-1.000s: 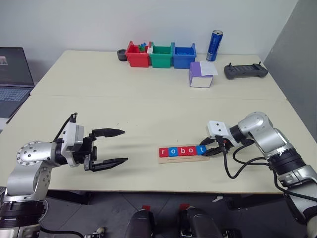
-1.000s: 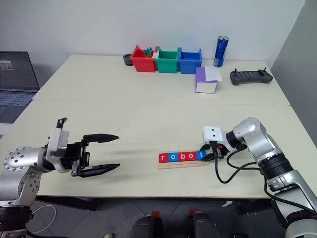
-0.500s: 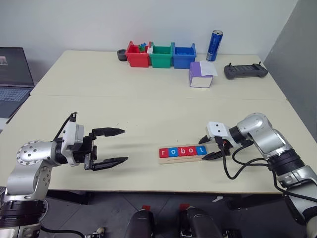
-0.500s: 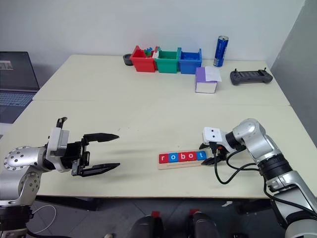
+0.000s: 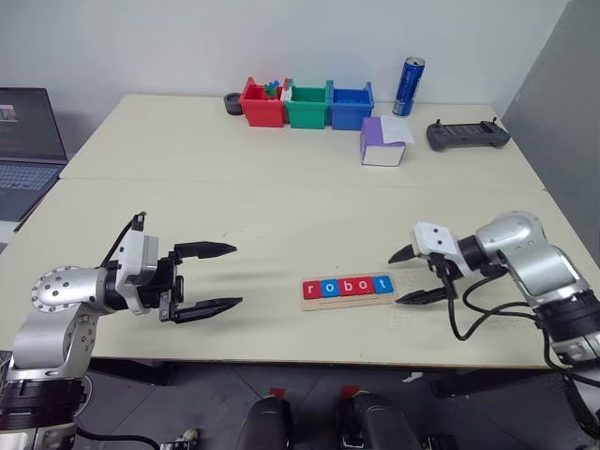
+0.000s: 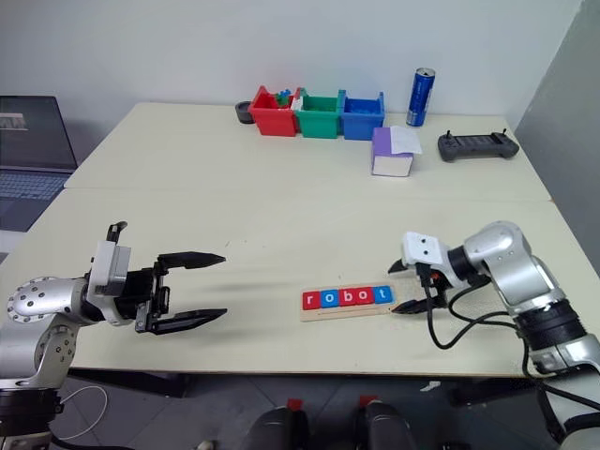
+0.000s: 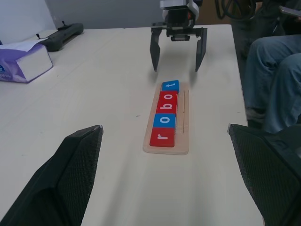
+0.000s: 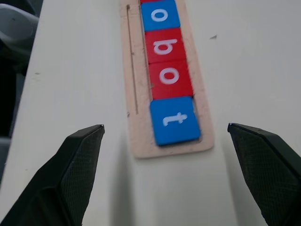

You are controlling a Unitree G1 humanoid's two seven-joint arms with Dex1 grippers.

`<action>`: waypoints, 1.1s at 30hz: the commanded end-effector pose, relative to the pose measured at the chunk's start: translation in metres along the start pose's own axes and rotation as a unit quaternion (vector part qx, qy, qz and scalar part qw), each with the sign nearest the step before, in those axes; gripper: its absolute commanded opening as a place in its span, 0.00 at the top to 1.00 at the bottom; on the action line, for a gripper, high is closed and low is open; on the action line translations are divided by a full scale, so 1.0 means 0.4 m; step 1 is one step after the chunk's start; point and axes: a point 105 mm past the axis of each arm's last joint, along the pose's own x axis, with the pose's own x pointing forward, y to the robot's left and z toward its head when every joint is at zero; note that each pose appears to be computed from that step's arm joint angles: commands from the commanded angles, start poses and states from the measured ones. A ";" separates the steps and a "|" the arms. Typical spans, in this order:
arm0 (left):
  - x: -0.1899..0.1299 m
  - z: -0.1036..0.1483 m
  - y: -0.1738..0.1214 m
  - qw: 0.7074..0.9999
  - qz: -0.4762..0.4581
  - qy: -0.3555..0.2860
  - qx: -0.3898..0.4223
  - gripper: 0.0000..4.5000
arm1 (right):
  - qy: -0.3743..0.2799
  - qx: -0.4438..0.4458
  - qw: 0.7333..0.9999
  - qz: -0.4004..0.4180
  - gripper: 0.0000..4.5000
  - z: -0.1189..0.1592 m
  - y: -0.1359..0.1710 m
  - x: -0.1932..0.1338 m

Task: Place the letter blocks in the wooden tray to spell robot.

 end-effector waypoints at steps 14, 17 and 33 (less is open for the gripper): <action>0.001 0.016 0.008 1.000 0.002 -0.006 0.017 0.00 | -0.012 0.007 1.000 0.003 0.99 -0.013 -0.012 0.048; -0.001 0.017 0.008 1.000 0.004 -0.005 0.018 0.00 | -0.014 0.006 1.000 0.003 0.99 -0.009 -0.019 0.051; -0.042 0.027 0.046 0.994 0.081 0.070 0.021 0.00 | -0.070 0.041 0.996 -0.032 0.96 0.053 0.026 -0.115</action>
